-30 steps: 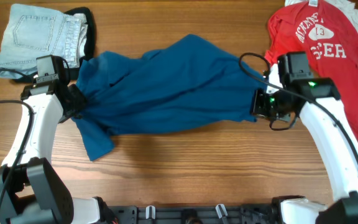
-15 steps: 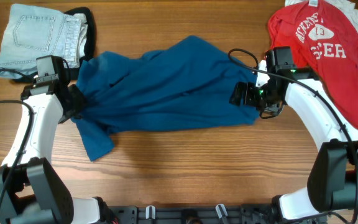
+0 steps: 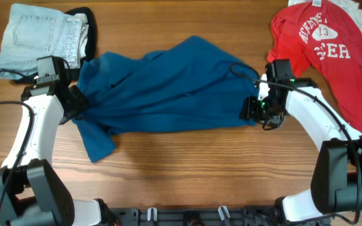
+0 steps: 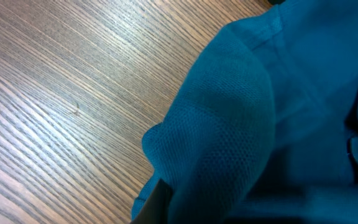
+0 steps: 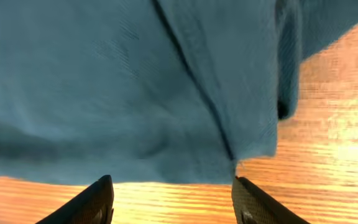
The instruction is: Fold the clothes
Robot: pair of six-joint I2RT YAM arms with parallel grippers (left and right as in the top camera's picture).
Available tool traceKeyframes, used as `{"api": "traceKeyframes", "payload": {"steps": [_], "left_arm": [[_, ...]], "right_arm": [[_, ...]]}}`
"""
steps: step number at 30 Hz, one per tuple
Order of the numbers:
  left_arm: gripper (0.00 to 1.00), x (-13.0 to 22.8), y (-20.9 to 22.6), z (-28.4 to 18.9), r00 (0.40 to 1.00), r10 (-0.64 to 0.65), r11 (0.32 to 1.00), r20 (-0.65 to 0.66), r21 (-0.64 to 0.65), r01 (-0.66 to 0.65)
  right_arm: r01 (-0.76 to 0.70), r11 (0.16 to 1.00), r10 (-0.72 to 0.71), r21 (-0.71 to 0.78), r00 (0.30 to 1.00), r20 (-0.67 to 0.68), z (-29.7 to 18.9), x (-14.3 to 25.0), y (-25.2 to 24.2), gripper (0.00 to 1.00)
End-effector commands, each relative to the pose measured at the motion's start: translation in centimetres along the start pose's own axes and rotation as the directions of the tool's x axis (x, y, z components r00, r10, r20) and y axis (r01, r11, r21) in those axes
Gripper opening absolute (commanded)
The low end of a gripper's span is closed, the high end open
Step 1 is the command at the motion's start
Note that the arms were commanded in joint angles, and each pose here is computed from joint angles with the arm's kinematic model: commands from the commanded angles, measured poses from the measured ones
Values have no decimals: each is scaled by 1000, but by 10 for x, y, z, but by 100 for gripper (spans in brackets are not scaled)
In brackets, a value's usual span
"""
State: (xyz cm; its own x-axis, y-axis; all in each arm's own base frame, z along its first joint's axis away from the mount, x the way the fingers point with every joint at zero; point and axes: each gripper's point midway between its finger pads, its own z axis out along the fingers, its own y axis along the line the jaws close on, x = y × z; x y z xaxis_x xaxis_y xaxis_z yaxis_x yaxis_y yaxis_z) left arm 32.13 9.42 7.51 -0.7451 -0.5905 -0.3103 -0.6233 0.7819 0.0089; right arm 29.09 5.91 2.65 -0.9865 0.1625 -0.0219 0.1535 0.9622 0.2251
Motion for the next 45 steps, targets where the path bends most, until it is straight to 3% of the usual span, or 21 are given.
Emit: {"api": "traceKeyframes", "payload": {"steps": [1, 7, 9, 10, 12, 17, 24, 27, 31, 35, 38, 42, 43, 45], "left_arm": [[4, -7, 0, -5, 1000, -20, 1000, 21, 9, 20], [4, -6, 0, -5, 1000, -20, 1000, 21, 9, 20], [4, -6, 0, -5, 1000, -20, 1000, 21, 9, 20], [4, -6, 0, -5, 1000, -20, 1000, 21, 9, 20], [4, -7, 0, -5, 1000, -20, 1000, 22, 9, 20], [4, -7, 0, -5, 1000, -20, 1000, 21, 9, 20], [4, -7, 0, -5, 1000, -20, 1000, 21, 9, 20], [4, -7, 0, -5, 999, -21, 1000, 24, 10, 20], [4, -9, -1, -5, 999, -22, 1000, 33, 15, 21], [4, -11, -2, -5, 999, -23, 1000, 41, 19, 22], [4, -13, -3, -5, 999, -24, 999, 47, 22, 23], [4, -13, -3, -5, 999, -25, 999, 48, 22, 24], [4, -13, -3, -5, 999, -25, 999, 48, 22, 24], [4, -15, -4, -6, 998, -26, 999, 55, 26, 25]], "right_arm": [[-37, 995, 36, 88, 999, 9, 13, 8, -21, 61], [-71, 990, 56, 119, 991, 125, 23, -11, -31, 61], [-61, 995, 50, 74, 988, 146, 23, -17, -23, 45], [-58, 997, 49, 56, 987, 151, 23, -19, -19, 30], [-58, 997, 50, 54, 988, 144, 23, -18, -19, 21], [-63, 997, 58, 49, 993, 101, 7, -13, -13, 16], [64, 998, -63, 25, 997, -44, -96, -7, 19, 10], [79, 995, -78, 54, 997, -21, -123, -13, 21, 10], [93, 995, -95, 43, 994, 54, -96, -55, 25, 10], [126, 992, -126, -8, 992, -17, -35, -84, 29, 6], [148, 986, -151, -77, 988, -39, -5, -100, 39, 6], [183, 967, -193, -176, 980, -42, -18, -102, 63, 7], [194, 962, -204, -190, 978, -34, -24, -103, 71, 11], [236, 947, -235, -216, 971, 28, -31, -116, 89, 52]]}}
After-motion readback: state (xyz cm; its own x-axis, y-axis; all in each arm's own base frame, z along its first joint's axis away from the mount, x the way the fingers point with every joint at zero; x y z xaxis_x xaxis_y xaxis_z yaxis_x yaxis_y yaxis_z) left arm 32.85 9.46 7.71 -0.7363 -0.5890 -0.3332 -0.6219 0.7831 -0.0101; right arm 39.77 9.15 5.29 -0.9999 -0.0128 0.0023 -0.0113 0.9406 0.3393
